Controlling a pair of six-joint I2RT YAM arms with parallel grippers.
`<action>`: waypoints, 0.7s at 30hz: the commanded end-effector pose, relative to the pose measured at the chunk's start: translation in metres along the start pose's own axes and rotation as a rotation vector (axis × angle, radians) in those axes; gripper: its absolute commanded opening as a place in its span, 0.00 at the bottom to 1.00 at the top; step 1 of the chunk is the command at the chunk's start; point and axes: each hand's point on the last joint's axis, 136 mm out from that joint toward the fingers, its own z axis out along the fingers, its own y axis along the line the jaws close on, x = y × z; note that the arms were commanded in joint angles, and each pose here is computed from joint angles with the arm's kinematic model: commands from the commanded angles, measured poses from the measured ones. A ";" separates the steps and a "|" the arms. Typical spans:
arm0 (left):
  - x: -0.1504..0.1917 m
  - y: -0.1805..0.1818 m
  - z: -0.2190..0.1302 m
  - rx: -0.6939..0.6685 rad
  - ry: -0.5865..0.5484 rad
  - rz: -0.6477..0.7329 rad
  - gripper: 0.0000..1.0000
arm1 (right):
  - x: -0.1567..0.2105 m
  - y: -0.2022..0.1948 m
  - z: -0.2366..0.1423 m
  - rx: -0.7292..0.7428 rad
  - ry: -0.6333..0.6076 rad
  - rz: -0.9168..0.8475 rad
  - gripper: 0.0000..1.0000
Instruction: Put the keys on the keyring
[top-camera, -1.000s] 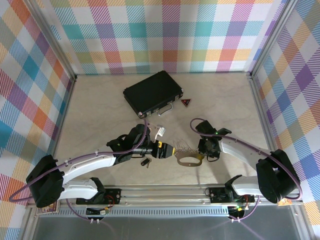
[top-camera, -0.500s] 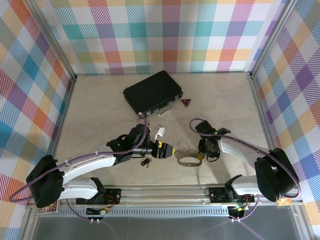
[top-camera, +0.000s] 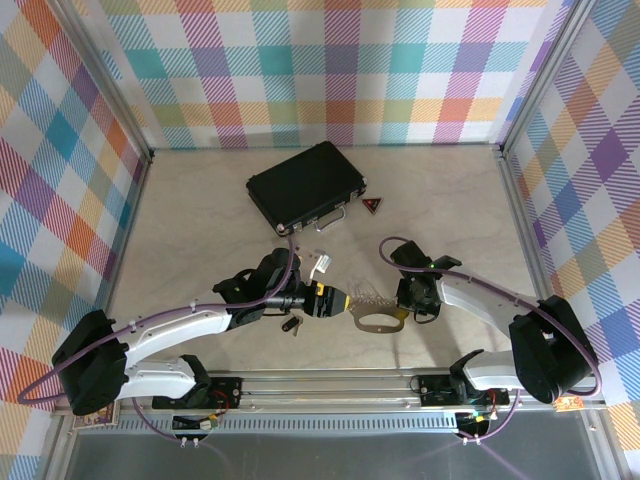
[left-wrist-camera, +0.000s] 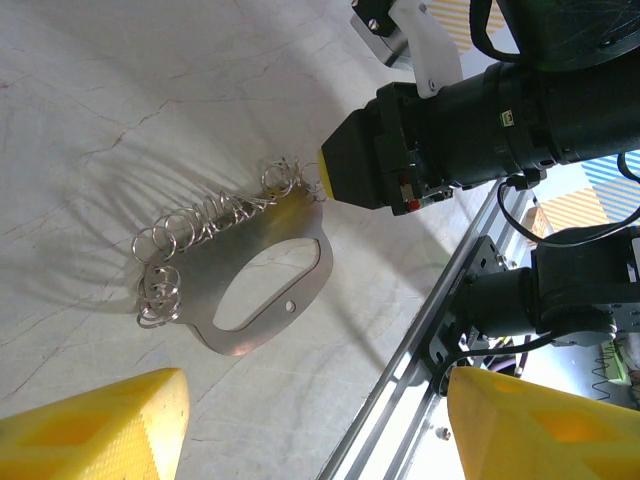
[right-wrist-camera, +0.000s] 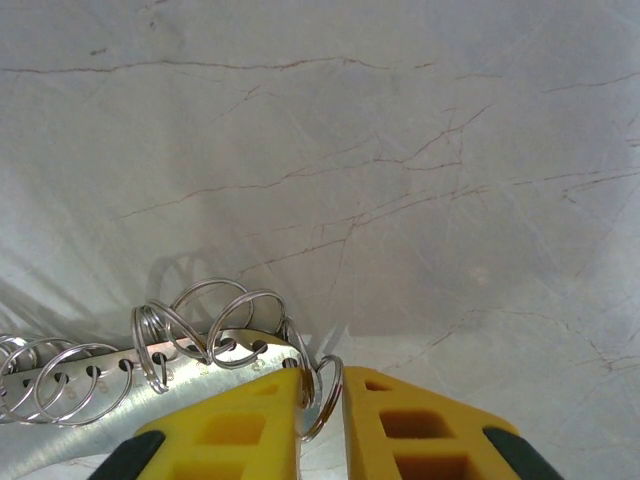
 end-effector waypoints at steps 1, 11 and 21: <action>-0.008 -0.004 -0.006 0.015 -0.031 0.007 0.69 | 0.001 -0.007 -0.002 0.019 -0.003 0.000 0.17; -0.007 -0.003 -0.007 0.013 -0.031 0.012 0.69 | 0.006 -0.010 -0.005 0.007 -0.002 0.005 0.26; -0.007 -0.003 -0.010 0.012 -0.036 0.014 0.69 | 0.013 -0.010 -0.002 -0.002 0.022 0.020 0.25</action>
